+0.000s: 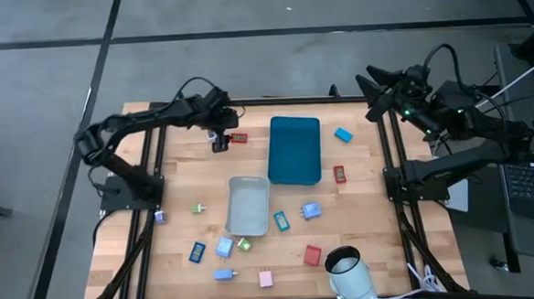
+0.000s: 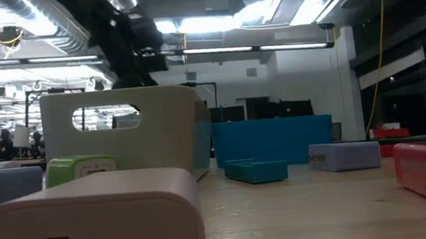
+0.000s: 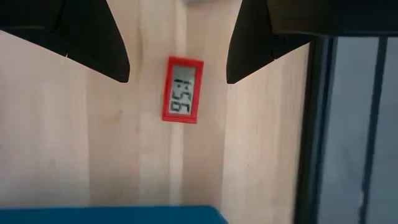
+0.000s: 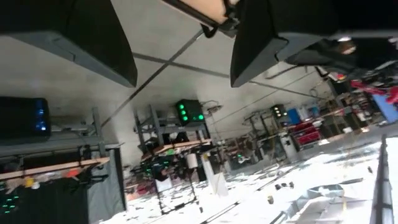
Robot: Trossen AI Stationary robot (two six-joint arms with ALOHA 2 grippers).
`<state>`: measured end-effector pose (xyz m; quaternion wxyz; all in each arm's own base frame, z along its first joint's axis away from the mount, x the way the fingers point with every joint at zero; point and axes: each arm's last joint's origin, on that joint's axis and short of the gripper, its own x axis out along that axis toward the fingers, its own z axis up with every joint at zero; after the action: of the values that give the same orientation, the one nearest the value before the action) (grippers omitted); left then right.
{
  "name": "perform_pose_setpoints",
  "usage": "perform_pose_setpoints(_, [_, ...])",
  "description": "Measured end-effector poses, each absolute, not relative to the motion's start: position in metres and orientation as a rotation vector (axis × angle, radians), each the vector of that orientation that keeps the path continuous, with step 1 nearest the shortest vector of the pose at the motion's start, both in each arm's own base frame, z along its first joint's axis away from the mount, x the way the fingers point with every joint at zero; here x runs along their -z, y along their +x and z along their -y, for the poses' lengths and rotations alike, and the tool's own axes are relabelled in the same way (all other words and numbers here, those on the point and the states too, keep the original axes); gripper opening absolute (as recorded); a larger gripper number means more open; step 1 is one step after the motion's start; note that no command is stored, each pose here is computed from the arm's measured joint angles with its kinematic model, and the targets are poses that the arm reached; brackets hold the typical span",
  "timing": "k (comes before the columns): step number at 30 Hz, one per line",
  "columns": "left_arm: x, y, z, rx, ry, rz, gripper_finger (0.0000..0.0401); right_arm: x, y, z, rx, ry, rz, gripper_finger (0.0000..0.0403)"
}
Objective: Pick & Place Office items
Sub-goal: Put the left red timer into the gray bin
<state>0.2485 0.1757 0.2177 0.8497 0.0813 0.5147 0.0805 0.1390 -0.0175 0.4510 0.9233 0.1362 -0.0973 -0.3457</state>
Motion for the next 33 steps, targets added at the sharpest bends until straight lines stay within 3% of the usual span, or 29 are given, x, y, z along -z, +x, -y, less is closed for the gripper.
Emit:
perform_pose_setpoints(10, [-0.181,0.279,-0.213,-0.077,0.076,-1.195,0.0264,-0.451,0.14,0.016,0.653,0.268,0.191,0.0265])
perform_pose_setpoints(16, [-0.161,0.285,-0.217,-0.04,0.08,-1.311,0.0264,-0.451,0.14,0.016,0.632,0.254,0.185,0.0265])
perform_pose_setpoints(33, [-0.136,0.289,-0.219,-0.021,0.028,-1.354,0.0263,-0.452,0.14,0.016,0.633,0.227,0.178,0.0265])
